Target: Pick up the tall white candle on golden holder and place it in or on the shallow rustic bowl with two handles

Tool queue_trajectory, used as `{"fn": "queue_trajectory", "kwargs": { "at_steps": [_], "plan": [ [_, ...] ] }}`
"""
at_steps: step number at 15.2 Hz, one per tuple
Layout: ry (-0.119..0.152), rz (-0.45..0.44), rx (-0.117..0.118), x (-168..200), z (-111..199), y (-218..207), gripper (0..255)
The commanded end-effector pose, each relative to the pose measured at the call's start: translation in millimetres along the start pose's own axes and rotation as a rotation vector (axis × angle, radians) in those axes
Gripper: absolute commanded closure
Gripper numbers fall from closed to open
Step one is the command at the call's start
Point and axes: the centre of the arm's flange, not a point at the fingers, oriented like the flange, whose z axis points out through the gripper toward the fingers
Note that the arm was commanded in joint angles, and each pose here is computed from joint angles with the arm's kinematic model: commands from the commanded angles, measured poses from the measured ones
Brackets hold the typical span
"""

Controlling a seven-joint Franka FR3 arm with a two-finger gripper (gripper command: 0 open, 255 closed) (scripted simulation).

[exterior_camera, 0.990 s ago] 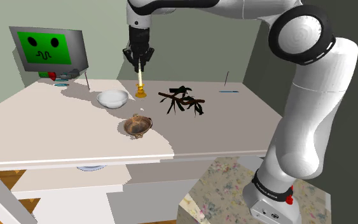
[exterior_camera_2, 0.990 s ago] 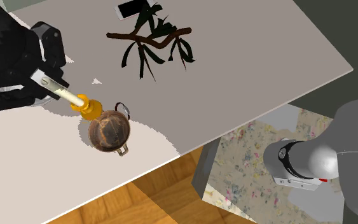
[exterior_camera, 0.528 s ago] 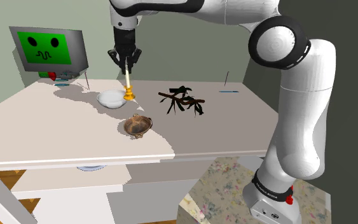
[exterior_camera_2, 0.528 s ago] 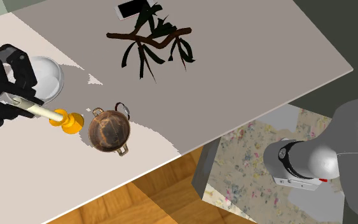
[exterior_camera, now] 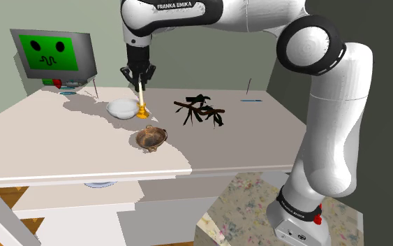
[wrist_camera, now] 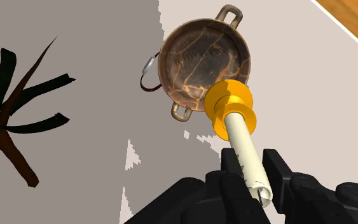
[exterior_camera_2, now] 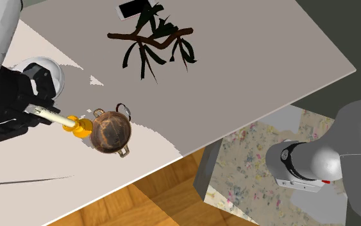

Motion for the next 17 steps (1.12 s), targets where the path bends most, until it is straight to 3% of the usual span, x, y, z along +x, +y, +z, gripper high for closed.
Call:
{"fn": "queue_trajectory", "kwargs": {
  "at_steps": [1,12,17],
  "plan": [
    [0.000,0.000,0.000,-0.7,10.7,-0.8,255],
    [0.000,0.000,0.000,-7.0,66.9,-0.6,255],
    [0.000,0.000,0.000,-7.0,66.9,-0.6,255]
  ]
}}
